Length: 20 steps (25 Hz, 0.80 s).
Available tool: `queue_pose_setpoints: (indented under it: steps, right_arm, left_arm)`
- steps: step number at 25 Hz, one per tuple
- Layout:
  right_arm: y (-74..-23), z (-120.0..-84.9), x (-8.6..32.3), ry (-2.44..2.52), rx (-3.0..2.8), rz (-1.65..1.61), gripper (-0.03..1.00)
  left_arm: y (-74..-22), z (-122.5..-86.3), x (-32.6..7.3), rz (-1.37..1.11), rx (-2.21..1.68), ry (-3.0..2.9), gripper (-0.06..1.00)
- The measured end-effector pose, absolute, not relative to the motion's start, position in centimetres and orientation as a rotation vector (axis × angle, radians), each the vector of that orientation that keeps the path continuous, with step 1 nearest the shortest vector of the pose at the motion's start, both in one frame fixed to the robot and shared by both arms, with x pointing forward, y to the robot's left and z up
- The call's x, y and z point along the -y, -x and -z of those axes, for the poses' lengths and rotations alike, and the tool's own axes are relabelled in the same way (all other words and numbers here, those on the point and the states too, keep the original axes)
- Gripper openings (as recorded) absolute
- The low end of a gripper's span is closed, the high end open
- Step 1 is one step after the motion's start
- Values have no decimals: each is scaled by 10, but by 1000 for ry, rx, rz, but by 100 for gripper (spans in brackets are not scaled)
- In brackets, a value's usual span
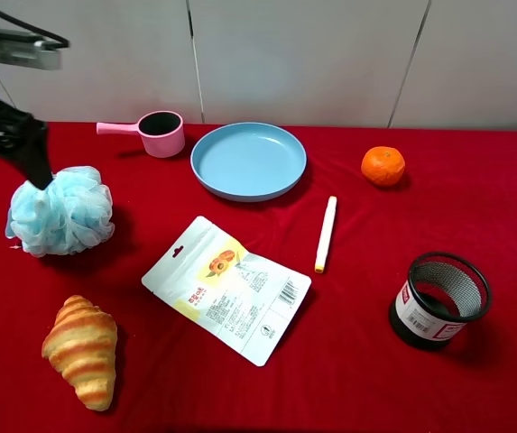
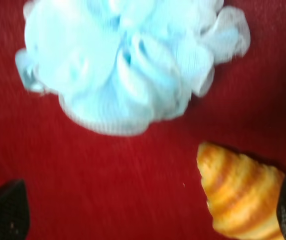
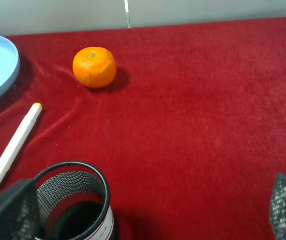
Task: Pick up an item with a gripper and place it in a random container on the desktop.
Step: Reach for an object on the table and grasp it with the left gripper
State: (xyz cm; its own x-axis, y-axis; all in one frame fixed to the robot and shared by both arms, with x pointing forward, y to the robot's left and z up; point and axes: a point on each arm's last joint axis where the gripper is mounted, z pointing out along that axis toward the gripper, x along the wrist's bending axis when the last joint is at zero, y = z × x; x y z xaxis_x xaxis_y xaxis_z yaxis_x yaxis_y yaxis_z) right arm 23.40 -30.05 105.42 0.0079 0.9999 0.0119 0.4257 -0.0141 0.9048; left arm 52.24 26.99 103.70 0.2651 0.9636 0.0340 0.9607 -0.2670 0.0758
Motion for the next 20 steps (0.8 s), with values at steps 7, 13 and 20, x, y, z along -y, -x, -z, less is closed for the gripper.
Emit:
queue_pose_setpoints:
  steps: [7, 13, 20]
  right_arm:
    - [-234, -1054, 300, -1539, -1515, -974, 69]
    - [-234, -1054, 300, -1539, -1515, -974, 69]
    - [-234, -1054, 300, -1539, -1515, -974, 69]
  left_arm:
    - [-552, -1009, -246, -86, -1800, -2576, 99]
    - [-563, -980, -239, -48, -1785, -2649, 99]
    - [-574, -962, -243, -131, -1751, -2727, 99]
